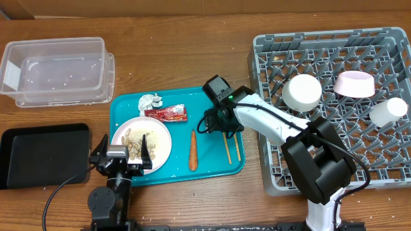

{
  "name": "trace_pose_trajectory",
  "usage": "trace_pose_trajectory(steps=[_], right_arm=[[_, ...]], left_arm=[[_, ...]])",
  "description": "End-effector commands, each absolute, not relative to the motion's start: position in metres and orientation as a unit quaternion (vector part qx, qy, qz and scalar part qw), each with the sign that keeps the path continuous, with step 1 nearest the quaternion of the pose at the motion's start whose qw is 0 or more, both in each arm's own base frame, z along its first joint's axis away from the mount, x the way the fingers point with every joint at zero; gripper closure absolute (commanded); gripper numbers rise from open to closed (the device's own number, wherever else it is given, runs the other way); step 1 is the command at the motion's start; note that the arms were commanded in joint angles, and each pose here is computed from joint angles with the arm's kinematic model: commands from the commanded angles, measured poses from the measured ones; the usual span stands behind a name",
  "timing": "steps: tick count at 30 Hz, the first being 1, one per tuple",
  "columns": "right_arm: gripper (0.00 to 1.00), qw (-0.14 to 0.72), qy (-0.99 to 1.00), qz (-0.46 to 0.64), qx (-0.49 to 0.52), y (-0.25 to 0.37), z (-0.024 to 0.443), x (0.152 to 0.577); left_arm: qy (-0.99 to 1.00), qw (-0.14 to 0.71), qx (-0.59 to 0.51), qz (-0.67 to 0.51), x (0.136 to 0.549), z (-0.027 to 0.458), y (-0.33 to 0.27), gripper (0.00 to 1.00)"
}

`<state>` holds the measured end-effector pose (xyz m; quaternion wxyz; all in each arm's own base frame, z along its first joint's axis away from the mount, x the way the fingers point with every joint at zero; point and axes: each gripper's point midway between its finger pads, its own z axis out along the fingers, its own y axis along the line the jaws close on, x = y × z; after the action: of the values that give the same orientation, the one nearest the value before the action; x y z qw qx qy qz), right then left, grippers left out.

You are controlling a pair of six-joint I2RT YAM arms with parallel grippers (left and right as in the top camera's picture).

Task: Sort waste into correct bins and load items into the dishwasher
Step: 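Close the right gripper on one chopstick and lift it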

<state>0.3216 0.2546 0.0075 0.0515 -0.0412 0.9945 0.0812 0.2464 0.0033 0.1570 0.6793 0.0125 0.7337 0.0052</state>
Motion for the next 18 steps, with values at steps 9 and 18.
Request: trace_pose_trajectory(steps=[9, 18], right_arm=[[0.78, 0.023, 0.999, 0.034, -0.022, 0.238, -0.026, 0.310], [0.91, 0.050, 0.998, -0.008, -0.030, 0.238, -0.024, 0.309]], left_arm=[[0.732, 0.681, 0.021, 0.010, 0.246, 0.157, 0.002, 0.00], [0.732, 0.681, 0.021, 0.010, 0.246, 0.157, 0.002, 0.00]])
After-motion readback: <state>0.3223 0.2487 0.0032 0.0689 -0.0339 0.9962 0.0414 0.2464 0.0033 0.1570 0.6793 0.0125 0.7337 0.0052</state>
